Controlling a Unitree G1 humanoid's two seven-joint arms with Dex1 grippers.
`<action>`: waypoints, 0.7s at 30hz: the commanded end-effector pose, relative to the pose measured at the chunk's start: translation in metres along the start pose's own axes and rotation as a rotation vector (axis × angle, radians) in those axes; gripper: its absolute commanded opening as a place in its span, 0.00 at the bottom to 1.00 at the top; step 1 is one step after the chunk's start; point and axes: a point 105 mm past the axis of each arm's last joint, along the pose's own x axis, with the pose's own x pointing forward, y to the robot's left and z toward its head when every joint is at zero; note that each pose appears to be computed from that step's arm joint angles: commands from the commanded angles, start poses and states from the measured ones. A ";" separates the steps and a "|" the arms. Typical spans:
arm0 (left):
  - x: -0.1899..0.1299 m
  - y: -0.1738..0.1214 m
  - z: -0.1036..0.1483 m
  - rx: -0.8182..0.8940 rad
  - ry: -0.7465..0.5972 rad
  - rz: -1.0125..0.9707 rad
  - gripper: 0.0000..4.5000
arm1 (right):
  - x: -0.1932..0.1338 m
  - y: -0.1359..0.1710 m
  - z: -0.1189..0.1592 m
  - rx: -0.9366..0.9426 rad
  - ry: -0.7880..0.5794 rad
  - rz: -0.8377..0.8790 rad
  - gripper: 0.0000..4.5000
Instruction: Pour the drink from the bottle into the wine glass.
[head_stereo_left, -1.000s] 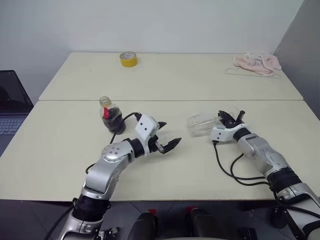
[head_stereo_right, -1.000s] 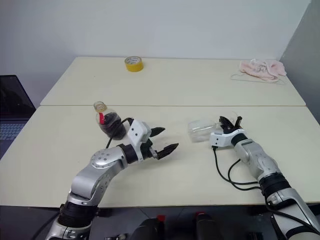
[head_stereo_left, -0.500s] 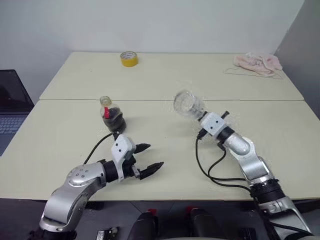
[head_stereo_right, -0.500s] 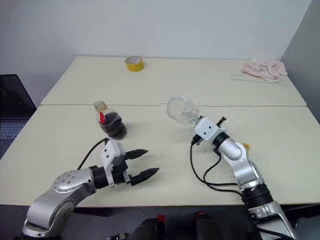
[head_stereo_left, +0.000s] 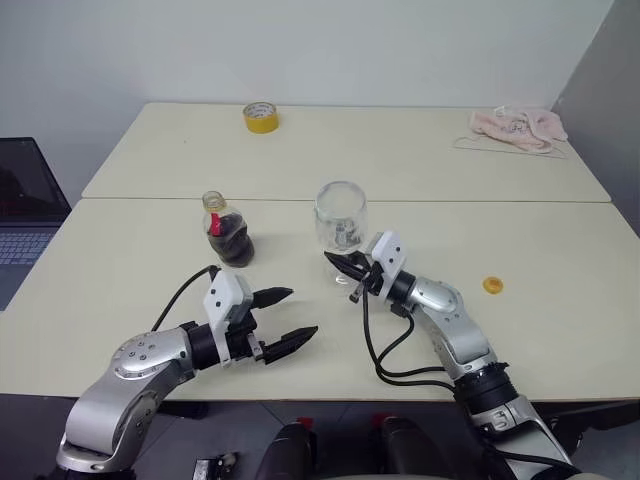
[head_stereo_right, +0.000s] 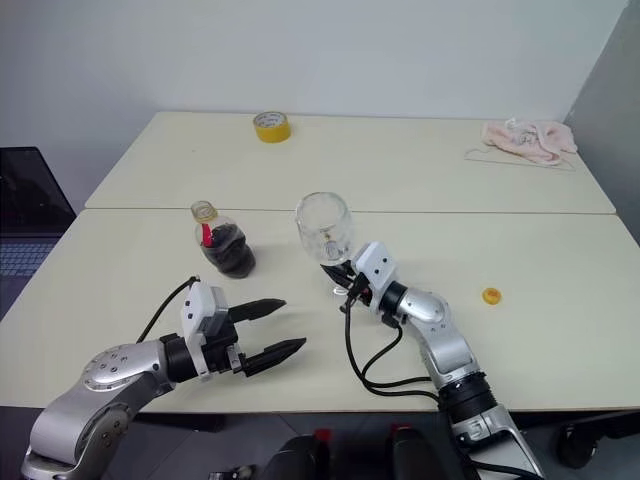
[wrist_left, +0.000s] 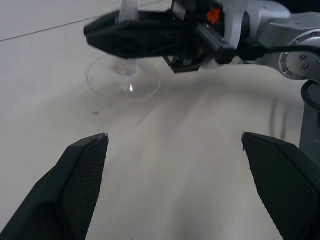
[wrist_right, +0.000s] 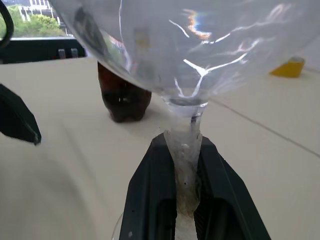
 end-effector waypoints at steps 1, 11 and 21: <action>-0.005 0.001 0.011 0.063 -0.036 0.014 1.00 | 0.004 0.000 0.003 -0.033 -0.030 0.022 0.03; -0.007 0.023 0.016 0.211 -0.062 0.132 1.00 | 0.001 -0.001 -0.009 0.004 -0.025 0.051 0.03; -0.006 0.025 0.015 0.221 -0.063 0.139 1.00 | -0.004 -0.003 -0.013 0.012 -0.012 0.043 0.69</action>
